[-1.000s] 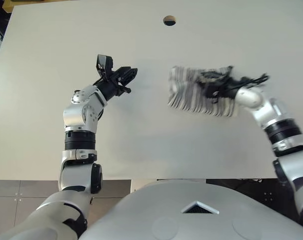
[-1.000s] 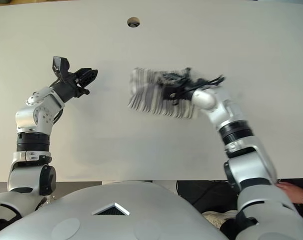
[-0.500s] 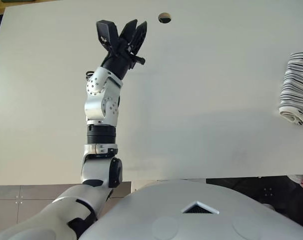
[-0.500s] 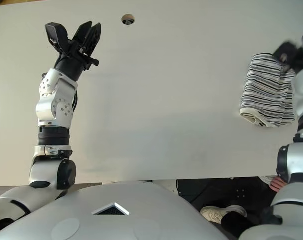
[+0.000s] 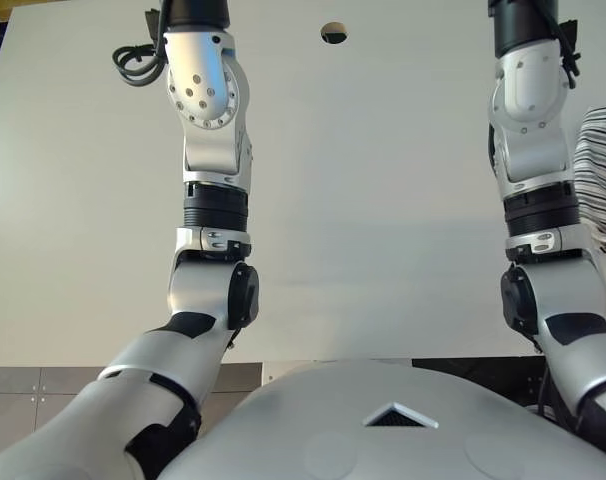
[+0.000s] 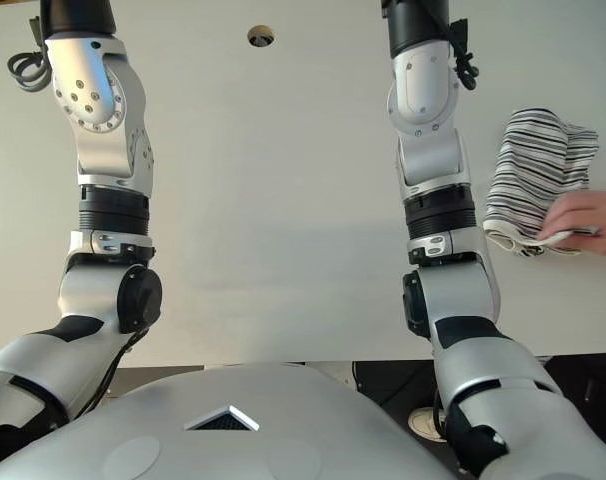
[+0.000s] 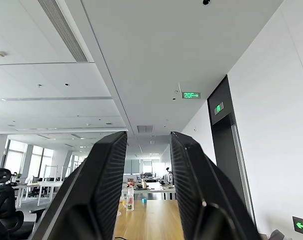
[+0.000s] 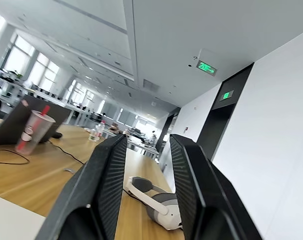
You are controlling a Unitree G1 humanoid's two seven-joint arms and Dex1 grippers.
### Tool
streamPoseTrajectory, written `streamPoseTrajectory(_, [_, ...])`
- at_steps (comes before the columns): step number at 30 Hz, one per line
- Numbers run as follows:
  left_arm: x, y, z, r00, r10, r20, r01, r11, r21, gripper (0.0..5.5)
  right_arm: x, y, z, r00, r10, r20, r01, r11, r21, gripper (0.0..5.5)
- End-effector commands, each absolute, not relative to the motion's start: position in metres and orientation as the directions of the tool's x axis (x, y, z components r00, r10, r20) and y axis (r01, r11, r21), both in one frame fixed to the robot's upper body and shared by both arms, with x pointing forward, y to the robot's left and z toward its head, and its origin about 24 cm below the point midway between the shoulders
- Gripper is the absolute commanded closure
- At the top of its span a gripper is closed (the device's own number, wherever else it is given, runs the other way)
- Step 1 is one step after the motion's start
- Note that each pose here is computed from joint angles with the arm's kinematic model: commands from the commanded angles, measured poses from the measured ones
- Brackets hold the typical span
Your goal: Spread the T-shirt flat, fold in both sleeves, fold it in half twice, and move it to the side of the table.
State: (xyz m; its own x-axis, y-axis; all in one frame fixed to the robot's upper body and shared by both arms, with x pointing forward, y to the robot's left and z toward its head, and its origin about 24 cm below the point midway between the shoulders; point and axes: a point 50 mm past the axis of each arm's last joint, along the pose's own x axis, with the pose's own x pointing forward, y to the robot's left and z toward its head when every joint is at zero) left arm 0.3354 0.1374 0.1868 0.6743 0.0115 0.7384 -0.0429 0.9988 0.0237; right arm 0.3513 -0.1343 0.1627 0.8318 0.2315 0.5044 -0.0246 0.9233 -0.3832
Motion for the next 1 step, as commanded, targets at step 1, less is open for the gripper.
streamPoseTrajectory(1, [0.3258, 0.1439, 0.1809, 0.666, 0.003, 0.746, -0.036, 0.999, 0.028, 3.92, 0.3376, -0.1262, 0.1584, 0.799, 0.283, 0.53, -0.117, 0.939, -0.325, 3.93])
